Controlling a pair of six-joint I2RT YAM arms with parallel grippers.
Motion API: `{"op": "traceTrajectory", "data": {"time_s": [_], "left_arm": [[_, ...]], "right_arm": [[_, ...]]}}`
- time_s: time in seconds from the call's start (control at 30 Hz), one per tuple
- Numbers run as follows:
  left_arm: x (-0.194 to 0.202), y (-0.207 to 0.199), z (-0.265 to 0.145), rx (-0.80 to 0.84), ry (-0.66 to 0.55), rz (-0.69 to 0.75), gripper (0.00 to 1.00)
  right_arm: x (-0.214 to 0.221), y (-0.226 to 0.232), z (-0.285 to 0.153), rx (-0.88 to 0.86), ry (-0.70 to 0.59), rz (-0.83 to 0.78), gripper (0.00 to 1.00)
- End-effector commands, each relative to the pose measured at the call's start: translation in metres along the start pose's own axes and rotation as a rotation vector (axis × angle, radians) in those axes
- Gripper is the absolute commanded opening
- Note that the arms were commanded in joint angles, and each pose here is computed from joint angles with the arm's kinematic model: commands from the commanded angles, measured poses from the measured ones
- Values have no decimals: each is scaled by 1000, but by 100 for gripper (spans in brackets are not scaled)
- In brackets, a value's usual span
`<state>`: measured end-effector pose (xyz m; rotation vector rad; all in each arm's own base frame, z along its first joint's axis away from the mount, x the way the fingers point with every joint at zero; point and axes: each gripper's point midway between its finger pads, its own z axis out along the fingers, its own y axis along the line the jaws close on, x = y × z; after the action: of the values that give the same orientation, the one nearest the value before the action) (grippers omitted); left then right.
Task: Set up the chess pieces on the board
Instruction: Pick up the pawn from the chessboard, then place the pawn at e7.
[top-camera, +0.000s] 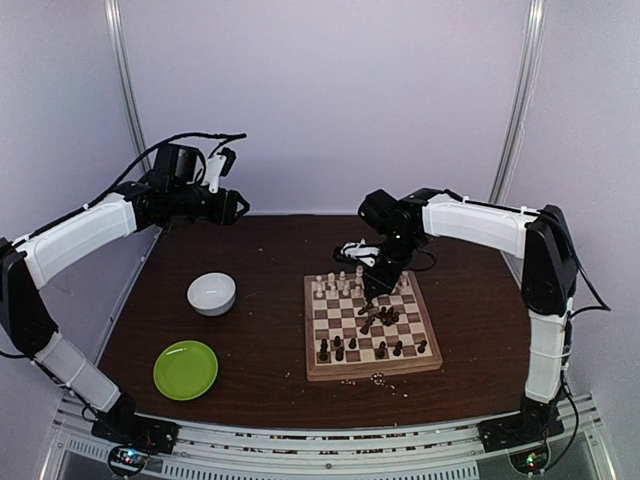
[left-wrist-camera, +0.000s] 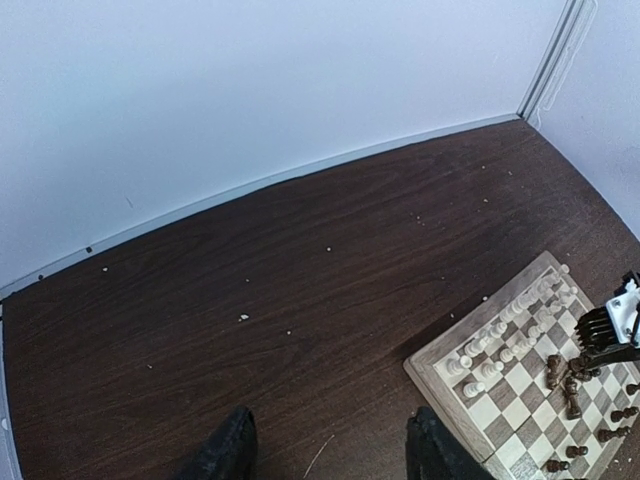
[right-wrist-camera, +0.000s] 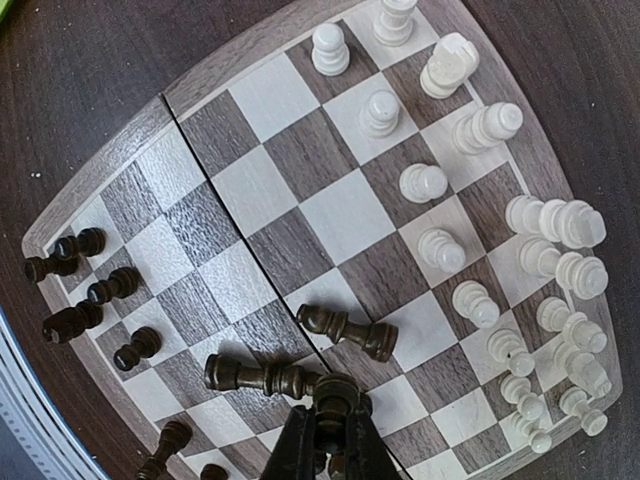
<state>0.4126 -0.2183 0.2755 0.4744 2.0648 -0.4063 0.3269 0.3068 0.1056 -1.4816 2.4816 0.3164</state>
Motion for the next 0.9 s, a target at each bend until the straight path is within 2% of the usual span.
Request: {"op": "traceTrajectory", "data": {"time_s": [0.0, 0.57, 0.87], "left_arm": [[-16, -5, 1, 21, -43, 4, 51], [-12, -7, 6, 41, -30, -3, 51], [-12, -8, 5, 44, -30, -4, 51]], "right_arm": [[2, 12, -6, -21, -11, -25, 0], [14, 32, -14, -39, -22, -109, 0], [29, 70, 2, -65, 57, -249, 0]]}}
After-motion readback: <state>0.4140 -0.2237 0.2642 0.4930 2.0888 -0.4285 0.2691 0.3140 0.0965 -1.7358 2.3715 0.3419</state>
